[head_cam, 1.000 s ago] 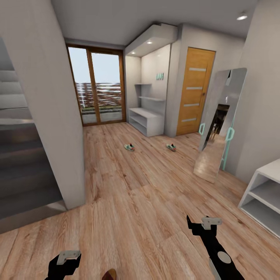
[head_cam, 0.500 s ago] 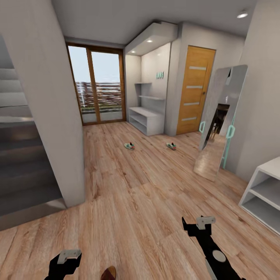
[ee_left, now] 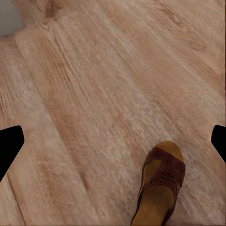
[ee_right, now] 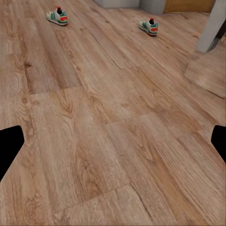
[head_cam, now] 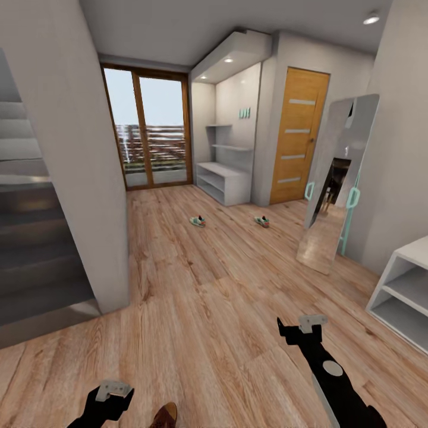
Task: Pick up the two gym shoes and the two sandals from the corridor floor and place them onto the hallstand (shoe rack) in the corridor, making sure they are on the rack and not on the floor. Arrange them so the two gym shoes are next to each other and the two sandals are next to each other.
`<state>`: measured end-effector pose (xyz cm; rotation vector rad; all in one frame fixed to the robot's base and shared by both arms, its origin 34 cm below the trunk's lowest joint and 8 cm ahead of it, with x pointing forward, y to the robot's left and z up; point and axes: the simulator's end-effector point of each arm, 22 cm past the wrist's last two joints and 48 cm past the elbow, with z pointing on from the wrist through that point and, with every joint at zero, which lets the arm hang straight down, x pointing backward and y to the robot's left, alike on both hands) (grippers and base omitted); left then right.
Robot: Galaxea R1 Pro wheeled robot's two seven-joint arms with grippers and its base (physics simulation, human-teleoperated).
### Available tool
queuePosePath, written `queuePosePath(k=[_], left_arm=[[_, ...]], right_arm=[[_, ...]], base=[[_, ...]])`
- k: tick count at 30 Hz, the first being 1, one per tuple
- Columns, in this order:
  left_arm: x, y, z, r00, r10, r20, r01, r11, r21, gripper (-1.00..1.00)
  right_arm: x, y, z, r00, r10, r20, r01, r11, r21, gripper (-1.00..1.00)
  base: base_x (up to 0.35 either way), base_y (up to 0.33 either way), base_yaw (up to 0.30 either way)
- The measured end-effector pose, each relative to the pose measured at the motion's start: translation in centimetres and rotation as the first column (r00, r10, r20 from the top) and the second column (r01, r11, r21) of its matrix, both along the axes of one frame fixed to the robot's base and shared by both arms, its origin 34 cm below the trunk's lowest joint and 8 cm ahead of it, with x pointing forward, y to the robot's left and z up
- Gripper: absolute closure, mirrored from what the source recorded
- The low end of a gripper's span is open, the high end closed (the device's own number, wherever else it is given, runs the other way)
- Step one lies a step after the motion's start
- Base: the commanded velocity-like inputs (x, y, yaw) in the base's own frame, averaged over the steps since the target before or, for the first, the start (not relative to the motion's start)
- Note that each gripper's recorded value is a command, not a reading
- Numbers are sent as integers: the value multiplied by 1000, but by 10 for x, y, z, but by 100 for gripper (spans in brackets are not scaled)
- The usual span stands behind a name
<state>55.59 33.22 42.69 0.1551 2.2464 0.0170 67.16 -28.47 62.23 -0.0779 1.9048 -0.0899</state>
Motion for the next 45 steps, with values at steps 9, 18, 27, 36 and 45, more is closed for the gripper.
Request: queuePosePath(k=[9,18,27,36,45], left_arm=[[3,-13,-17,993,-120,-13,120,992,48,-100],[-5,-18,-41,982,-185,-41,188,979,84,-100],[-18,-32,-67,969,-237,-64,240,970,46,-100],[-27,-34,-93,967,-244,-79,247,968,37,-100],[-35,-37,-119,965,-246,-91,249,968,31,-100]], right_arm=[[-2,1,-11,1000,5,-27,-5,1000,3,-100],[-4,16,-21,997,77,-19,-77,997,20,-100],[-8,17,-46,996,83,-29,-82,996,26,-100],[-13,17,-73,996,82,-42,-81,996,28,-100],[-19,17,-101,995,82,-56,-80,996,29,-100]], base=[[0,0,0],[0,0,0],[0,0,0],[0,0,0],[0,0,0]])
